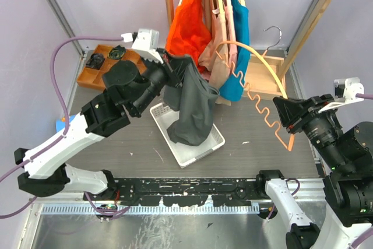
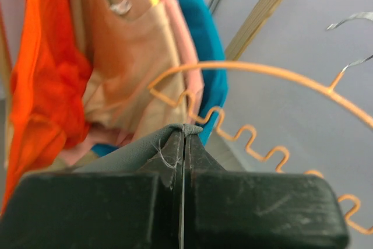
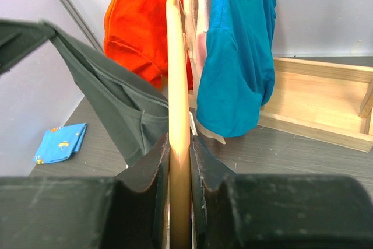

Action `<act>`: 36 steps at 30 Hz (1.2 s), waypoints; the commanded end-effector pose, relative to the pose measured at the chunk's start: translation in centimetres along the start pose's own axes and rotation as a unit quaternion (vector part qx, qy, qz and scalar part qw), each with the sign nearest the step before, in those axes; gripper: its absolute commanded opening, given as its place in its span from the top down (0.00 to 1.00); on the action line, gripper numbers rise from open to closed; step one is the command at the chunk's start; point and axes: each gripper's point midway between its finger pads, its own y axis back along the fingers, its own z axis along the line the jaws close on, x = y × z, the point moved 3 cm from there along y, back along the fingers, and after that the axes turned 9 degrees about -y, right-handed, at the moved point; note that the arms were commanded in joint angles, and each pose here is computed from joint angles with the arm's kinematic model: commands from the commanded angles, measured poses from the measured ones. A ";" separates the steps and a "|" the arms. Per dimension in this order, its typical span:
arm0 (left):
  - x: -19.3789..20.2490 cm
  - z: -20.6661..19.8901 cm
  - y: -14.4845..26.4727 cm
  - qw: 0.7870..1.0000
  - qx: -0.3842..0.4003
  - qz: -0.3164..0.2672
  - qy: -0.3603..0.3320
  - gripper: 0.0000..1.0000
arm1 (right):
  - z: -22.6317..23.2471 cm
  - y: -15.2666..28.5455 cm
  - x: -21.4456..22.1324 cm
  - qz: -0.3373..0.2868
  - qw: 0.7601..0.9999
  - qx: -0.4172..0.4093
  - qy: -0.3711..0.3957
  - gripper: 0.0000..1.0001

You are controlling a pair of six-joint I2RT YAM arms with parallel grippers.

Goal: Remove the t-shirt from the hanger
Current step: Place the T-shirt in the bin.

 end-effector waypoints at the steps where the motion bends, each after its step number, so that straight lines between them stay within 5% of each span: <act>1: 1.4 2.4 3.0 0.999 -0.047 0.018 0.019 1.00 | 1.0 -0.3 -1.8 -0.040 0.999 -0.026 0.014 0.99; 18: 16.4 2.5 2.8 0.966 -0.086 0.223 -0.094 1.00 | 3.0 1.0 -4.2 -0.083 0.995 -0.060 0.020 1.00; 35: 21.0 3.7 3.6 0.934 -0.166 0.311 -0.068 1.00 | 1.8 3.8 -8.7 -0.207 0.978 0.026 0.004 0.99; 36: 21.1 3.9 3.7 0.932 -0.170 0.314 -0.067 0.95 | 1.5 3.9 -8.7 -0.211 0.977 0.037 -0.001 0.99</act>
